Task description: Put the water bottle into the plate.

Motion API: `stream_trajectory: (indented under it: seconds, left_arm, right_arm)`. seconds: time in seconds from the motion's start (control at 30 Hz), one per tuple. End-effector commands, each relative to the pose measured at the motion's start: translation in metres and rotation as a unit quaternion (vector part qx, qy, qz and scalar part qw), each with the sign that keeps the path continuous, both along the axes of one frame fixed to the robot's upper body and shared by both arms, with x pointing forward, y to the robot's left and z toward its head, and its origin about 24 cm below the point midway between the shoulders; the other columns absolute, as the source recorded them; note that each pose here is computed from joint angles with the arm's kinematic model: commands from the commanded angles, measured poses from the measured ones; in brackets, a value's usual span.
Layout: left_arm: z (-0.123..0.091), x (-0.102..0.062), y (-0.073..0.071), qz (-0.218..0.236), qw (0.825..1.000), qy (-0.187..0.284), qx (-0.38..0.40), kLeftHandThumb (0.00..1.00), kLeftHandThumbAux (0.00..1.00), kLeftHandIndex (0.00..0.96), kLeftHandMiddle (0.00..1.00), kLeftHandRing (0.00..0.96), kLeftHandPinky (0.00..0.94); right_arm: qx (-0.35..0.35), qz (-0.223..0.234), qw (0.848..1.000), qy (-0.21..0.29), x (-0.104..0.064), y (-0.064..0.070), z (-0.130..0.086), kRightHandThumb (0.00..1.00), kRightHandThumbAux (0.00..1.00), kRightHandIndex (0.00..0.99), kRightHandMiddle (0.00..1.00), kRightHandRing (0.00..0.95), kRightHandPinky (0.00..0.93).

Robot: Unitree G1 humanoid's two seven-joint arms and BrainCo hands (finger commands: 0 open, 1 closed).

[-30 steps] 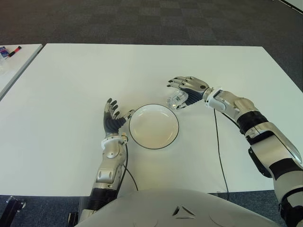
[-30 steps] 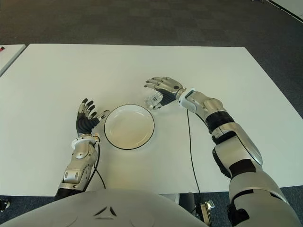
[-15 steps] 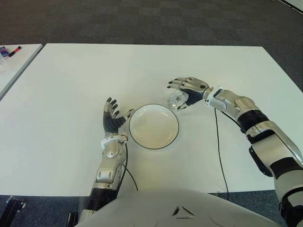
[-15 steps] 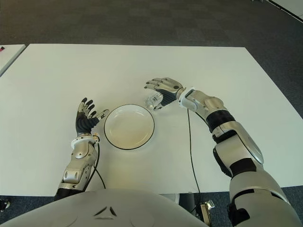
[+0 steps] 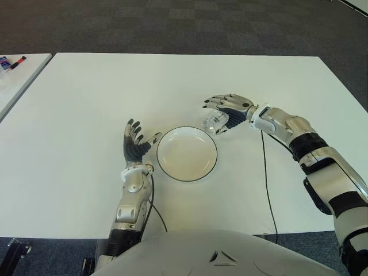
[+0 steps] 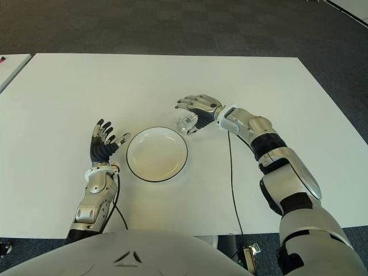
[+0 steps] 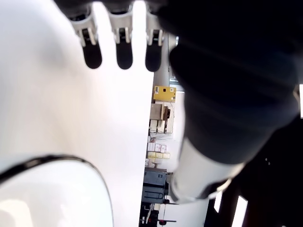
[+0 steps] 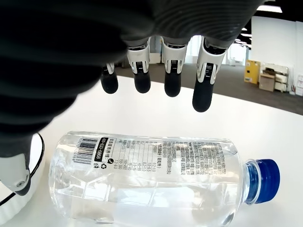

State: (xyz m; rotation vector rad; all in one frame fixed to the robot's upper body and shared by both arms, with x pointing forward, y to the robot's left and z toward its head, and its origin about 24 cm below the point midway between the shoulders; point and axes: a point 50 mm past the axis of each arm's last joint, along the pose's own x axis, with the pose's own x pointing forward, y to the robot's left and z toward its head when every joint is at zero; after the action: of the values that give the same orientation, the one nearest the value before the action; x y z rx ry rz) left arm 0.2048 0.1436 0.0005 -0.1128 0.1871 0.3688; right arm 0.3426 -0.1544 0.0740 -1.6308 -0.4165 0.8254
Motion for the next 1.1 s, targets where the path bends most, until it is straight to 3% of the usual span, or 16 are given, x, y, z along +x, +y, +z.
stream_trajectory:
  seconds: [0.03, 0.57, 1.1]
  left_arm:
    - [-0.001, 0.001, -0.013, -0.003, 0.999, -0.004, -0.034, 0.000, 0.953, 0.068, 0.144, 0.131, 0.158]
    - [-0.001, 0.002, -0.013, 0.000, 0.999, -0.006, -0.038, 0.000, 0.969, 0.081, 0.155, 0.142, 0.166]
    - [-0.001, 0.002, -0.012, -0.005, 1.000, -0.006, -0.030, 0.000, 0.959, 0.066, 0.144, 0.135, 0.163]
  right_arm:
    - [-0.012, -0.011, 1.000, 0.005, 0.001, -0.005, 0.000, 0.772, 0.511, 0.000, 0.001, 0.067, 0.230]
    - [-0.022, -0.028, 0.999, 0.008, 0.003, -0.010, -0.001, 0.829, 0.500, 0.000, 0.000, 0.079, 0.332]
    - [-0.037, -0.050, 0.998, 0.015, 0.007, -0.020, -0.001, 0.833, 0.497, 0.000, 0.000, 0.089, 0.368]
